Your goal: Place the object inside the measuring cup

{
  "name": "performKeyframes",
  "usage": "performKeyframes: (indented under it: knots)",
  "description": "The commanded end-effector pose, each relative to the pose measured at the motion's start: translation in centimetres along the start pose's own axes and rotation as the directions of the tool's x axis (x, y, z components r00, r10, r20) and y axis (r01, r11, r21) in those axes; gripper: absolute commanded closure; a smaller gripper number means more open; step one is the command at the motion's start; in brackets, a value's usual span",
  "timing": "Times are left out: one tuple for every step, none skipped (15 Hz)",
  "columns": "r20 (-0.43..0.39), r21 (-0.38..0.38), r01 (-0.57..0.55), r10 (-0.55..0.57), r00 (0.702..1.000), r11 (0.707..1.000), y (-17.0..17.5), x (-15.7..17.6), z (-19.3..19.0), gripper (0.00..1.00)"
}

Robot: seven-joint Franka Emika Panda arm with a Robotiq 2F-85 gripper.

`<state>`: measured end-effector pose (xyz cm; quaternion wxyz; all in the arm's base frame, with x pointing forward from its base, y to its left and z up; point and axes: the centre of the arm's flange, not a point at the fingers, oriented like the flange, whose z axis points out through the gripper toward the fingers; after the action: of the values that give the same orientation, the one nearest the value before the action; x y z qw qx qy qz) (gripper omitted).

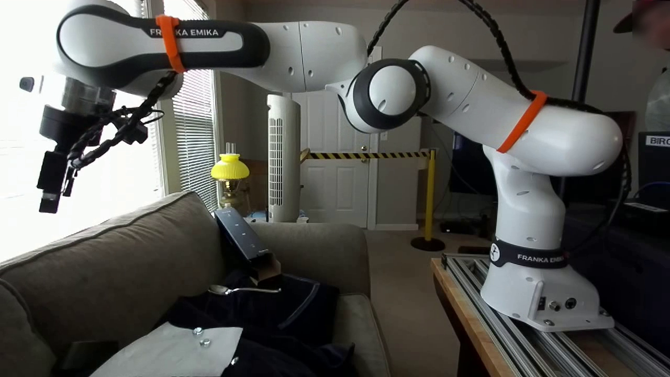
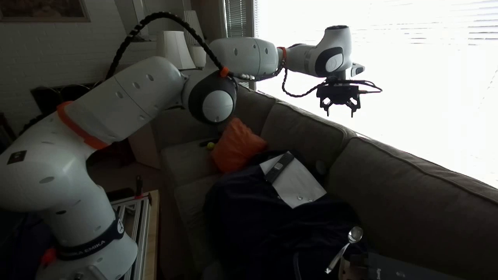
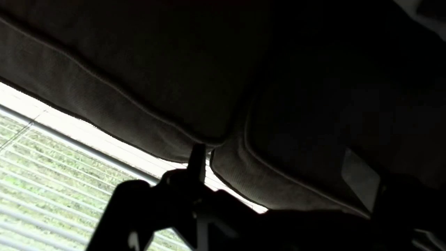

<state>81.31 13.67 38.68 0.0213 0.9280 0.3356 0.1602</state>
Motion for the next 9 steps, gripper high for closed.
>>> performKeyframes:
  knots:
    - [0.145,0.069,0.012,-0.022,0.989,0.998,0.1,-1.0,-1.8,0.0]
    - [0.16,0.096,-0.003,-0.012,0.987,0.995,-0.3,-1.7,-2.2,0.0]
    - [0.178,0.109,-0.031,0.011,0.984,0.994,-0.5,-2.2,-2.7,0.0]
    - [0.188,0.09,-0.047,0.029,0.982,0.995,-0.8,-2.7,-3.2,0.0]
    - [0.183,0.063,-0.079,0.067,0.981,0.995,-0.8,-2.9,-3.3,0.0]
    - [0.171,0.043,-0.109,0.1,0.98,0.993,-0.7,-3.0,-3.6,0.0]
    - [0.159,0.012,-0.144,0.14,0.977,0.99,-0.7,-3.3,-3.9,0.0]
    - [0.176,-0.009,-0.183,0.181,0.968,0.983,-0.8,-3.5,-4.0,0.0]
    - [0.184,-0.035,-0.214,0.216,0.959,0.976,-0.8,-3.7,-4.2,0.0]
